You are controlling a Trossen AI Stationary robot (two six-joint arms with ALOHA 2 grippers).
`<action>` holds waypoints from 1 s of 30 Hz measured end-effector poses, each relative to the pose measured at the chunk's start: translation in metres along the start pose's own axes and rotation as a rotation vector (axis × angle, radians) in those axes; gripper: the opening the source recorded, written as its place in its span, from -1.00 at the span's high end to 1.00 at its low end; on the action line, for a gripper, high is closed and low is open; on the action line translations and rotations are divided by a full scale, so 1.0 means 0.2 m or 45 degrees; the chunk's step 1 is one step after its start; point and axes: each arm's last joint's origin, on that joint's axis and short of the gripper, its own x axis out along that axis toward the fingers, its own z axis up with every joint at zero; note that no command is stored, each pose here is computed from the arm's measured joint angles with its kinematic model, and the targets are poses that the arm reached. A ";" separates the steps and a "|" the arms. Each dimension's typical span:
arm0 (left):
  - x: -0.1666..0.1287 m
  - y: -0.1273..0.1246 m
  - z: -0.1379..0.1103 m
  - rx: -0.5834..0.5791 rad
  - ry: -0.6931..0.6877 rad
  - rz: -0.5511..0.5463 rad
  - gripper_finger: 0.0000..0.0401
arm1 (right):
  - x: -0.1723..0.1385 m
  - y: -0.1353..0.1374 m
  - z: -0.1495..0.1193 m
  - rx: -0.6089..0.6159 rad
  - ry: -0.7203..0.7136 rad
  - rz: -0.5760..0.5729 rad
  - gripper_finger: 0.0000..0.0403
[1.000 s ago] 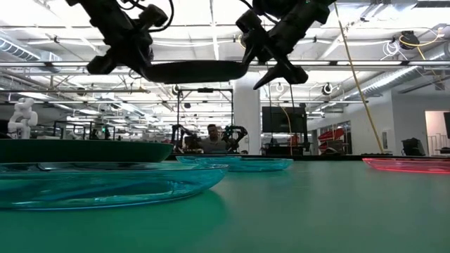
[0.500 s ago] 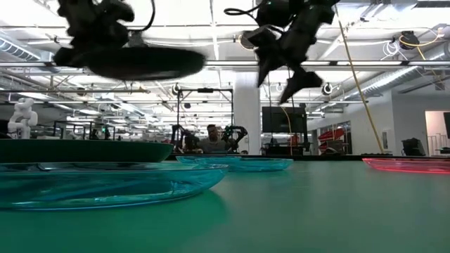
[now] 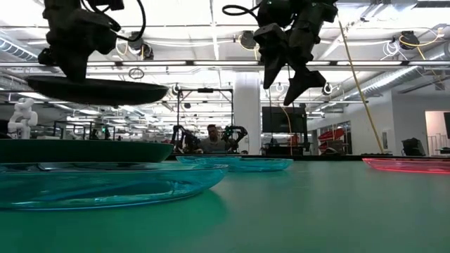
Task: Stack plastic plates
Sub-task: Stack the black plate on top of the pink plate
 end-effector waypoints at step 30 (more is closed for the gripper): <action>0.27 0.13 -0.01 0.122 0.012 0.104 0.52 | 0.19 0.07 -0.04 -0.053 0.040 -0.117 -0.42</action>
